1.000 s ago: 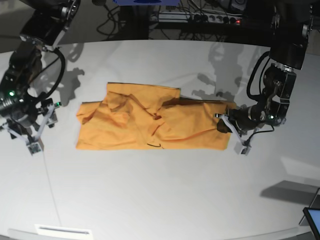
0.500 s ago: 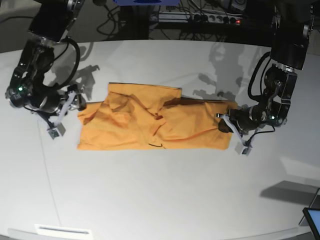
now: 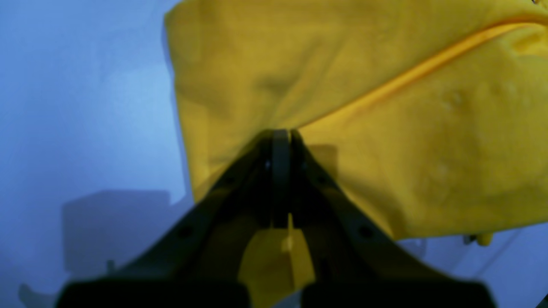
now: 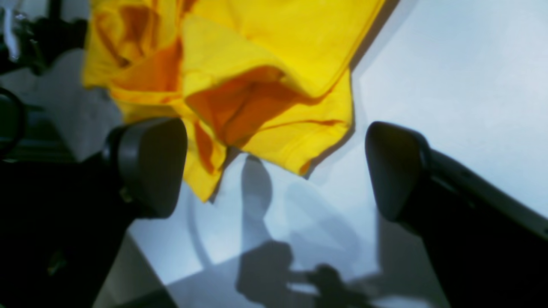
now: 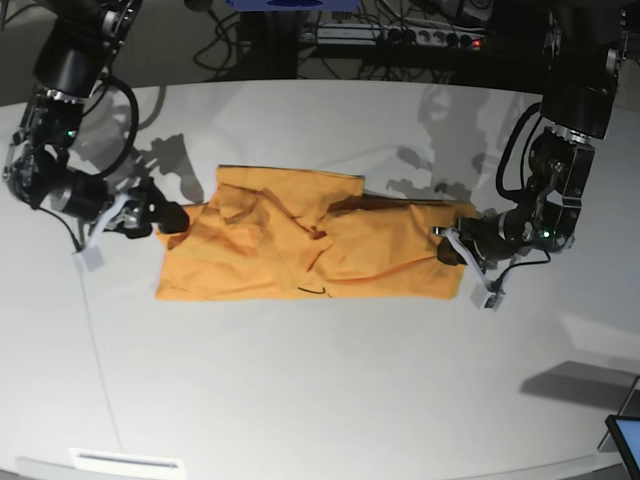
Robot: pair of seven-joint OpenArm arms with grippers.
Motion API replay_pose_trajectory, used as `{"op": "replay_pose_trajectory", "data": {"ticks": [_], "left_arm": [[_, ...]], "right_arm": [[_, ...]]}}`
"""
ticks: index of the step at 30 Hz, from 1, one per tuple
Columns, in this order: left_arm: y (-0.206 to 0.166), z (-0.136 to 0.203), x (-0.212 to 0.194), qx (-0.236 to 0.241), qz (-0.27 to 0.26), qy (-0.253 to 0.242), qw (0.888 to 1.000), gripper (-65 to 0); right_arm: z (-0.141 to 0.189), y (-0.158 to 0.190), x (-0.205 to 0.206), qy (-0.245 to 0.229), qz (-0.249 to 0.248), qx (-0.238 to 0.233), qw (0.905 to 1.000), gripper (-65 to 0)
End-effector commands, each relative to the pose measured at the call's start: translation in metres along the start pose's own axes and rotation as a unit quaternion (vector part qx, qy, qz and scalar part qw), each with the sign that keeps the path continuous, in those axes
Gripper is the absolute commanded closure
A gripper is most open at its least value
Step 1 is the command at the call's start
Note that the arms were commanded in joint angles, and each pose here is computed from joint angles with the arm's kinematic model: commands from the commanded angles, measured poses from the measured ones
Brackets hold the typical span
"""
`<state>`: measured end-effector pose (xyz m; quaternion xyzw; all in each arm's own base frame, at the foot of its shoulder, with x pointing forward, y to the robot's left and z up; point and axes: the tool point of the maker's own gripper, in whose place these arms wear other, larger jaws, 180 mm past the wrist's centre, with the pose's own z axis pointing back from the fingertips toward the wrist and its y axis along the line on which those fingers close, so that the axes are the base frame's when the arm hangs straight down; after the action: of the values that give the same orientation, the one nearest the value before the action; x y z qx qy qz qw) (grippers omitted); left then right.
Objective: Fold the T-shirt properly
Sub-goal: 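Release the shirt with the right gripper and move it aside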
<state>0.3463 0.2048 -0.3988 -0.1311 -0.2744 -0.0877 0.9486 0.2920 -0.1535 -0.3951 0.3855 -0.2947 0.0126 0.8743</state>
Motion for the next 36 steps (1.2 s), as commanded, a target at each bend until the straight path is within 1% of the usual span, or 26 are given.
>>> {"op": "replay_pose_trajectory", "data": {"ticks": [1, 4, 8, 16, 20, 26, 36], "left_arm": [[0.014, 0.005, -0.003, 0.026, -0.007, 0.017, 0.999, 0.0], [0.013, 0.004, -0.003, 0.025, -0.007, 0.017, 1.000, 0.0], [0.013, 0.004, -0.003, 0.025, -0.007, 0.017, 1.000, 0.0], [0.012, 0.004, -0.004, 0.025, -0.006, 0.018, 1.000, 0.0], [0.012, 0.004, -0.003, 0.024, -0.006, 0.016, 1.000, 0.0], [-0.003, 0.009, 0.009, 0.011, -0.025, -0.001, 1.000, 0.0], [-0.005, 0.009, 0.010, 0.009, -0.028, -0.003, 1.000, 0.0]], "right_arm": [[0.001, -0.006, -0.013, 0.031, -0.010, -0.008, 0.9994, -62.4], [-0.003, -0.004, -0.018, 0.028, -0.032, 0.011, 0.9990, -62.4], [-0.005, -0.004, -0.020, 0.029, -0.037, 0.014, 0.9988, -62.4], [-0.020, 0.010, -0.024, 0.055, -0.018, 0.032, 0.9978, -62.4], [-0.030, 0.021, -0.028, 0.059, -0.019, 0.046, 0.9970, -62.4], [-0.037, 0.029, -0.022, 0.053, -0.017, 0.058, 0.9968, -62.4], [-0.043, 0.036, -0.010, 0.043, -0.009, 0.066, 0.9969, -62.1]]}}
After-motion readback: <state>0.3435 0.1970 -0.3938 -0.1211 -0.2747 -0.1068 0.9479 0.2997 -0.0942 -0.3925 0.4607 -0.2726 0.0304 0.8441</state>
